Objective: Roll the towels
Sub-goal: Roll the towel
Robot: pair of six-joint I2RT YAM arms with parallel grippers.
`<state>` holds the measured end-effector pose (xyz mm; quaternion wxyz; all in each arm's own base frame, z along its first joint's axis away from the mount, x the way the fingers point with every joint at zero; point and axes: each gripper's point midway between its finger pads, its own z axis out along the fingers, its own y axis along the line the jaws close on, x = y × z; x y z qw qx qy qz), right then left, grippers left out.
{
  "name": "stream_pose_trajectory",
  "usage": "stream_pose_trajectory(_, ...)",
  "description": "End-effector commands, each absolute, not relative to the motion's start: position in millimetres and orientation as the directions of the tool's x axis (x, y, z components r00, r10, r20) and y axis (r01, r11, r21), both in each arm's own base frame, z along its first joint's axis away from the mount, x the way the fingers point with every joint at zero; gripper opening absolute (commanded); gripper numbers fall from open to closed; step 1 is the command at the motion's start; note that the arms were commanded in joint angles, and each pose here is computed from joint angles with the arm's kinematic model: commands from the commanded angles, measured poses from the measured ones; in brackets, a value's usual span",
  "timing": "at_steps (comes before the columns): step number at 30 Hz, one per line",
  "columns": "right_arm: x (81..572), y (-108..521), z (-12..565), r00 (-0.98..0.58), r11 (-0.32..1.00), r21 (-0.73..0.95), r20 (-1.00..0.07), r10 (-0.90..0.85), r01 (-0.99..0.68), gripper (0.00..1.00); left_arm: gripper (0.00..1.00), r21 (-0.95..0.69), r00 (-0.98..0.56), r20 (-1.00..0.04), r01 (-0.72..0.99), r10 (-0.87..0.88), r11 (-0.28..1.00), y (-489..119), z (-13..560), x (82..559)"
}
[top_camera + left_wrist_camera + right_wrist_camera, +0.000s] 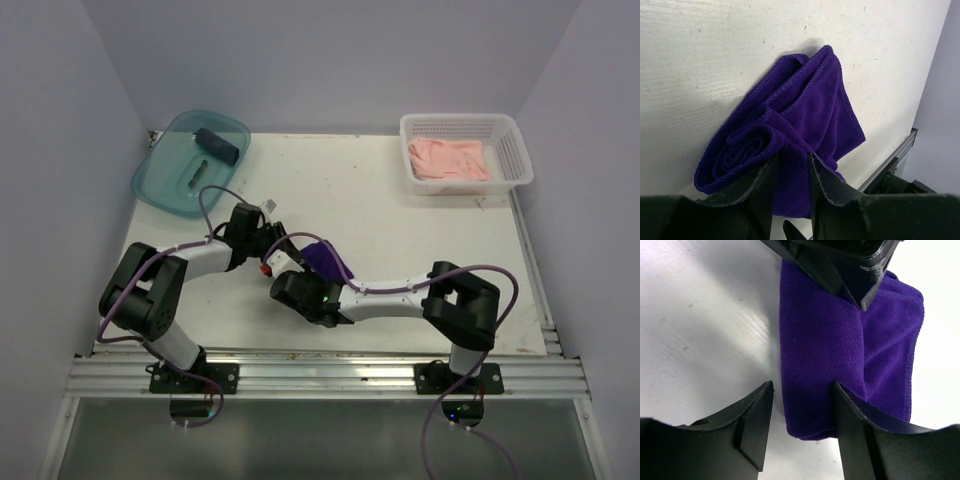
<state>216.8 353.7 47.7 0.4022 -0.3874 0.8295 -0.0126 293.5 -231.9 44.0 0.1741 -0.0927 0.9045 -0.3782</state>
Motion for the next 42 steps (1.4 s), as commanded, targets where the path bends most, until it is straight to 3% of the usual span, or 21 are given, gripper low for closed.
stream_pose_trajectory(1, 228, 337, 33, -0.401, 0.713, -0.414, -0.618, -0.676, -0.566, 0.54, 0.34, -0.647, -0.934, -0.234, -0.058, -0.270, 0.761, -221, 20, 286)
stream_pose_trajectory(7, 229, 329, 10, -0.468, 0.745, -0.374, -0.600, -0.648, -0.552, 0.49, 0.34, -0.643, -0.936, -0.237, -0.051, -0.262, 0.764, -219, 26, 283)
stream_pose_trajectory(11, 232, 322, -2, -0.509, 0.773, -0.327, -0.603, -0.614, -0.544, 0.35, 0.36, -0.643, -0.935, -0.251, -0.033, -0.251, 0.766, -219, 34, 283)
stream_pose_trajectory(13, 233, 323, -1, -0.516, 0.778, -0.306, -0.609, -0.603, -0.548, 0.21, 0.37, -0.643, -0.931, -0.273, -0.009, -0.241, 0.766, -219, 41, 286)
stream_pose_trajectory(14, 233, 322, -1, -0.516, 0.779, -0.302, -0.610, -0.601, -0.550, 0.09, 0.38, -0.634, -0.932, -0.278, -0.003, -0.231, 0.774, -217, 41, 285)
stream_pose_trajectory(16, 232, 325, 3, -0.511, 0.777, -0.279, -0.621, -0.594, -0.565, 0.00, 0.42, -0.632, -0.928, -0.292, 0.007, -0.230, 0.775, -215, 46, 289)
stream_pose_trajectory(21, 224, 332, 11, -0.496, 0.764, -0.216, -0.648, -0.578, -0.608, 0.00, 0.61, -0.663, -0.911, -0.332, 0.041, -0.244, 0.747, -208, 71, 298)
stream_pose_trajectory(26, 208, 350, 29, -0.520, 0.747, -0.044, -0.691, -0.502, -0.663, 0.00, 0.77, -0.674, -0.875, -0.392, 0.064, -0.283, 0.736, -191, 107, 312)
stream_pose_trajectory(34, 209, 359, 52, -0.673, 0.723, 0.306, -0.681, -0.288, -0.620, 0.00, 0.78, -0.655, -0.865, -0.382, 0.006, -0.324, 0.756, -168, 111, 302)
stream_pose_trajectory(42, 211, 359, 71, -0.826, 0.602, 0.622, -0.552, -0.116, -0.500, 0.00, 0.78, -0.738, -0.864, -0.352, 0.019, -0.361, 0.675, -180, 102, 278)
